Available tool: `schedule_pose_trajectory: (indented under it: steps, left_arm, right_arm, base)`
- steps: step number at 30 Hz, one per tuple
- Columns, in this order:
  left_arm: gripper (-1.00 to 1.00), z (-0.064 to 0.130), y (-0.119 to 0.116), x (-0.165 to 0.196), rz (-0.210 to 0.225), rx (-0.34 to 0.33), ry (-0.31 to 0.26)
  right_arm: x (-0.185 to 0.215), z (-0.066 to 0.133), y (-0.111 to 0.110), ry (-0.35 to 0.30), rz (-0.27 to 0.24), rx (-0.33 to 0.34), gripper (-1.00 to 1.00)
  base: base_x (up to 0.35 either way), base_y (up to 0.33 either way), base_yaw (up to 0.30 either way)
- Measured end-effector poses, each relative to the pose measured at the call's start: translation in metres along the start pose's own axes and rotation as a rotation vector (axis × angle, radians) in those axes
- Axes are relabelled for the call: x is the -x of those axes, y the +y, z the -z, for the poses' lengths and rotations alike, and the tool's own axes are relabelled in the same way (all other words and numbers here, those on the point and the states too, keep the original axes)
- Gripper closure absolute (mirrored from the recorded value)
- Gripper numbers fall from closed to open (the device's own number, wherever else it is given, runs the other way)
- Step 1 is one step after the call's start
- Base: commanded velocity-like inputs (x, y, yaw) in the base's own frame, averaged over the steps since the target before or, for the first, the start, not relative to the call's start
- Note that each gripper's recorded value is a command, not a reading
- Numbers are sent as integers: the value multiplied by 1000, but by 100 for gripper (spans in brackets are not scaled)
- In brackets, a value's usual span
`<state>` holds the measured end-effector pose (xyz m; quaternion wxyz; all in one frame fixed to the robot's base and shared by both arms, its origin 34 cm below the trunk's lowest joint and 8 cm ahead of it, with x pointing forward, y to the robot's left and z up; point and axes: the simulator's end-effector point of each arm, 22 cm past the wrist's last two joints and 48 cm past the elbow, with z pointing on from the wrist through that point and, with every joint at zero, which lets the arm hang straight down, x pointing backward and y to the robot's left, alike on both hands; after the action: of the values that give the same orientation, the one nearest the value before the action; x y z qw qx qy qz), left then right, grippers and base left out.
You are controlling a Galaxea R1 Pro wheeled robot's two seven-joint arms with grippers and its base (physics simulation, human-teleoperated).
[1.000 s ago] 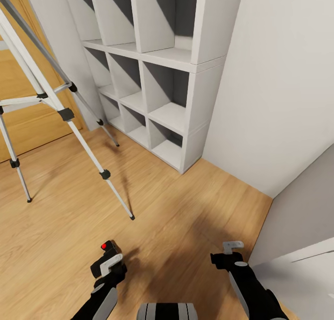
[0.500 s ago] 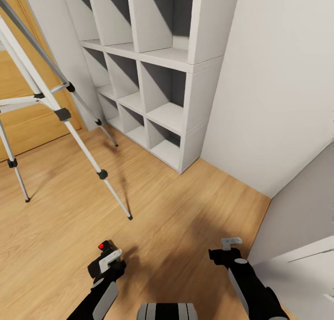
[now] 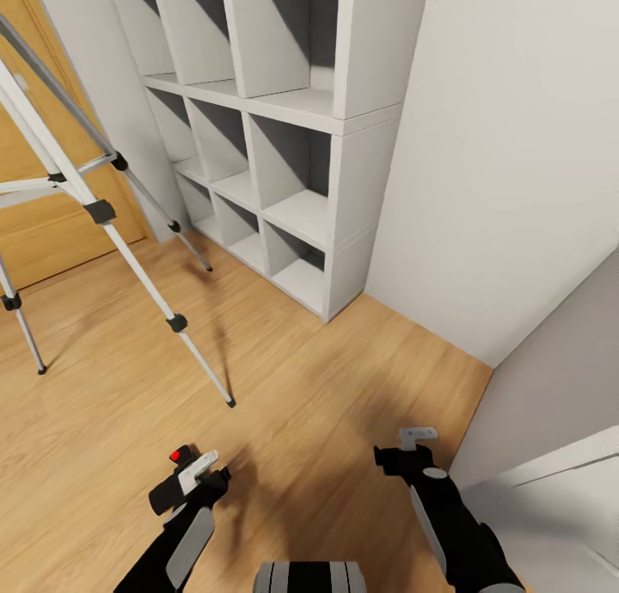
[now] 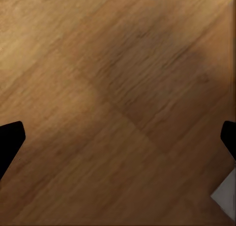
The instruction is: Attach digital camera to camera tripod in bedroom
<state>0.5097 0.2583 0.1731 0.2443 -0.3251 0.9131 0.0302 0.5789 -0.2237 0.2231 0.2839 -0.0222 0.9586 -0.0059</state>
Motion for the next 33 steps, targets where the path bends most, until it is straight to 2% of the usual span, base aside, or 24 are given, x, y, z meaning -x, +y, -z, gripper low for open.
schedule_pose_trajectory:
  steps: [15, 21, 22, 25, 33]
  left_arm:
    - [-100, 8, -9, 22, 27, 26, -34]
    - [-100, 11, -10, 28, 24, 40, -27]
    - [-100, 12, -9, 26, 16, 51, -12]
    - [-100, 12, -9, 25, 14, 52, -8]
    - [-100, 3, 0, 11, 5, 72, 21]
  right_arm:
    - [39, 9, -1, -85, -5, -1, -100]
    - [38, 9, 4, -84, -7, 5, -100]
    - [37, 9, 12, -82, -13, 16, -100]
    - [35, 8, 20, -77, -16, 24, -100]
    - [19, -1, 23, -45, -16, 28, -100]
  base:
    - [0, -3, 0]
    - [0, 0, 0]
    - [0, 0, 0]
    - [0, 0, 0]
    - [0, 0, 0]
